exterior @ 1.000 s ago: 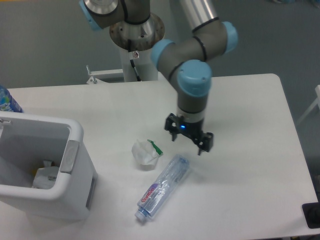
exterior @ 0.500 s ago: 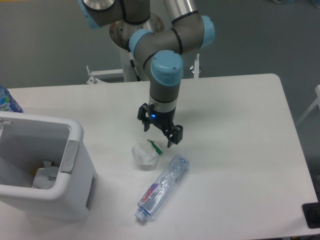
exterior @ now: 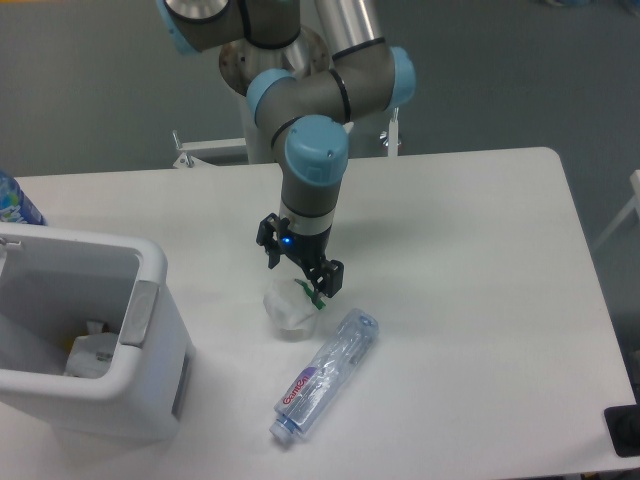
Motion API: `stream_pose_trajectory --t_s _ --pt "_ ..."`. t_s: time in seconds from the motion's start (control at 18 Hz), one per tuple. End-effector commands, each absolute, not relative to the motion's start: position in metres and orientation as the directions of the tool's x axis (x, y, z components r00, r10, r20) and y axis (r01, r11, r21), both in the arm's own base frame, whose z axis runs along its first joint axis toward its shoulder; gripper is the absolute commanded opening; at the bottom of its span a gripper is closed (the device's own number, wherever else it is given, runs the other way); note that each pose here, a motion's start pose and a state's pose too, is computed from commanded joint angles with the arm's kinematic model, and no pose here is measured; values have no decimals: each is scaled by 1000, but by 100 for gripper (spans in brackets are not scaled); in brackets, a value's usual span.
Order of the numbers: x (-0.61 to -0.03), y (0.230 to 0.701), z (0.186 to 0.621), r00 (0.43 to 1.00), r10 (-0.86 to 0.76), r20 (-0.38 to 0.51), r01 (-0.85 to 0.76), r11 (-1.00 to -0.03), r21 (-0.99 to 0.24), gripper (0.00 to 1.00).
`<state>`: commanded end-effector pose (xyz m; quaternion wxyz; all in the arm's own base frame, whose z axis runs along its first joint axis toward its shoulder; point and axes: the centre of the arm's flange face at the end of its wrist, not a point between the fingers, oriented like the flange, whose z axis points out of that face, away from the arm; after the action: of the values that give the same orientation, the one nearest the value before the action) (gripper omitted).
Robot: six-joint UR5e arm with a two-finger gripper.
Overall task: Place the trash in the trash can
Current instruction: 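Close the gripper on the crumpled tissue and lift it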
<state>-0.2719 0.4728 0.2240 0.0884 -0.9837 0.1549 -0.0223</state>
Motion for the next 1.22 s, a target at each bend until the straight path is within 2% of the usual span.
stream_pose_trajectory --t_s 0.22,0.39,0.44,0.56,0.61,1.22 --pt "-267 481 207 945 -324 43 -313 -935 -168 97" --pt "-268 482 209 945 -324 39 -314 -934 -170 56" --pt "-269 482 210 945 -324 37 -314 -934 -171 36" --pt "-270 483 212 945 -326 33 -316 -933 -173 6" --pt "-271 485 213 945 -326 30 -316 -933 -174 0" --pt "-300 488 260 956 -292 -38 -293 -928 -228 0"
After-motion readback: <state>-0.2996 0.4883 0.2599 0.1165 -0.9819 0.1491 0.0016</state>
